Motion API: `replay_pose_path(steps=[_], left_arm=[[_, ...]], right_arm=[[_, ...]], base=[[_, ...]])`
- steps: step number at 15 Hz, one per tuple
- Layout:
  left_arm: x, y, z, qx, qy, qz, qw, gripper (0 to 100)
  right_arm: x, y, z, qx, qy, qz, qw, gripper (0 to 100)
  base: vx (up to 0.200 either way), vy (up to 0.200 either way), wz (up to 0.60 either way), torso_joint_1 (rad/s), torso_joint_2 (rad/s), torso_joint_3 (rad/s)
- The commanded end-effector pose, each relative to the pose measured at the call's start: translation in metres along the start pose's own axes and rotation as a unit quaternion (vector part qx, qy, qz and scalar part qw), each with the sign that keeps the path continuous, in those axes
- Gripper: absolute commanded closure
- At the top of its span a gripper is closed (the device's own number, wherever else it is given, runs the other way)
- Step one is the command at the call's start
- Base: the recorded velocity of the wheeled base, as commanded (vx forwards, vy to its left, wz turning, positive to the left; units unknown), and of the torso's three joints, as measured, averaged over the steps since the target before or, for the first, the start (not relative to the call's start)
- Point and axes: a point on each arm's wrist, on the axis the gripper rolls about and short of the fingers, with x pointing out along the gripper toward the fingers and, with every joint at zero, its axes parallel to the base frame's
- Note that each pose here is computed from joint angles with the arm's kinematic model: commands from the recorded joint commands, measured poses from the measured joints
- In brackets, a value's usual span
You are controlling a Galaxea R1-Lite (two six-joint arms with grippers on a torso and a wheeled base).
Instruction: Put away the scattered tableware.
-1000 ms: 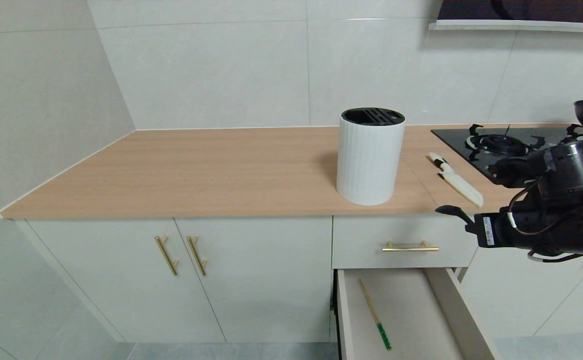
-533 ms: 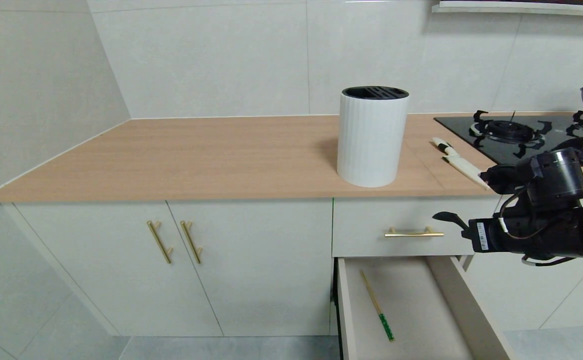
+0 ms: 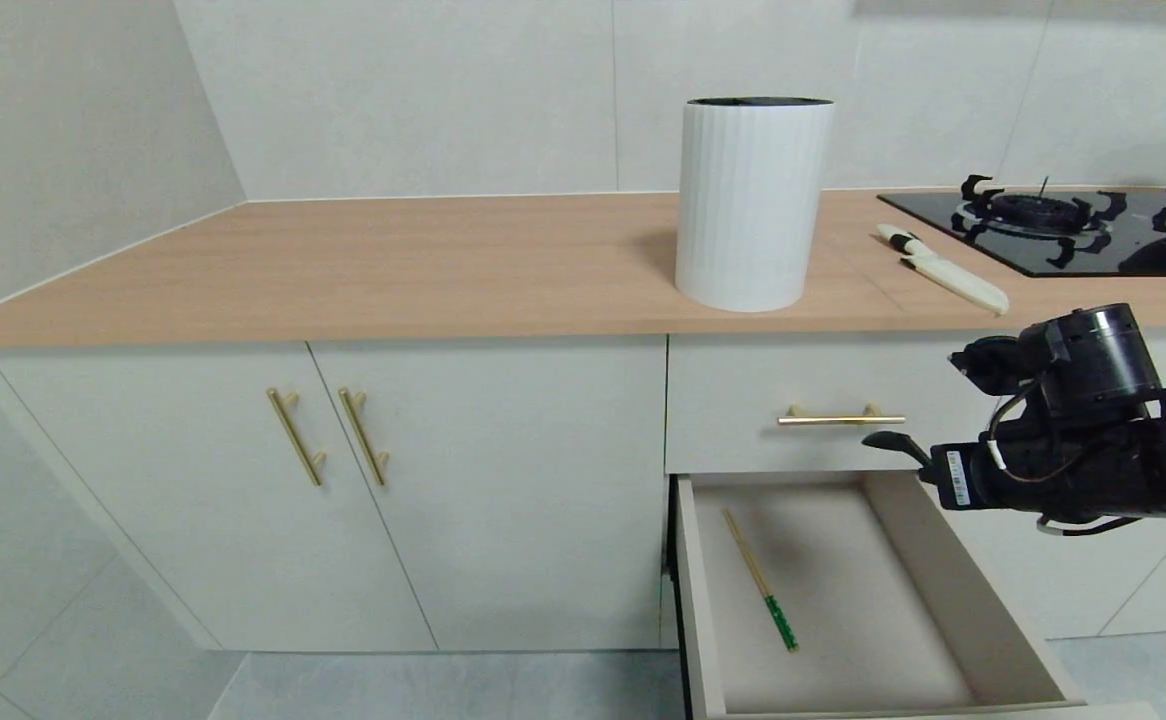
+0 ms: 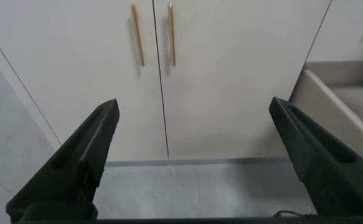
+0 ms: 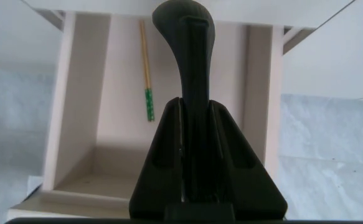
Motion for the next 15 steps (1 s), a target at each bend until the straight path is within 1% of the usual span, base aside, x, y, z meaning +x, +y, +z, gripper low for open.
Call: replay_pose_path(steps=[1, 5, 7, 12, 15], left_arm=[[0.0, 0.0, 0.0, 0.0, 0.001, 0.0, 1.0, 0], [0.0, 0.0, 0.0, 0.0, 0.001, 0.0, 1.0, 0], [0.0, 0.0, 0.0, 0.0, 0.001, 0.0, 1.0, 0], [0.0, 0.0, 0.0, 0.0, 0.001, 0.0, 1.0, 0], [0.0, 0.0, 0.0, 0.0, 0.001, 0.0, 1.0, 0]], right_arm=[[0.003, 0.0, -0.001, -0.001, 0.005, 0.0, 1.0, 100], [0.006, 0.001, -0.002, -0.001, 0.01, -0.001, 1.0, 100], [0.006, 0.001, -0.002, -0.001, 0.007, -0.001, 1.0, 100], [0.015, 0.002, -0.003, -0.002, 0.016, -0.002, 1.0, 100], [0.047, 0.01, -0.012, -0.009, 0.026, 0.0, 1.0, 100]], base=[[0.0, 0.0, 0.0, -0.144, 0.47, 0.32], [0.0, 0.0, 0.0, -0.118, 0.45, 0.331], [0.0, 0.0, 0.0, -0.037, 0.2, 0.161], [0.0, 0.0, 0.0, -0.006, 0.02, 0.009], [0.0, 0.0, 0.0, 0.0, 0.0, 0.0]])
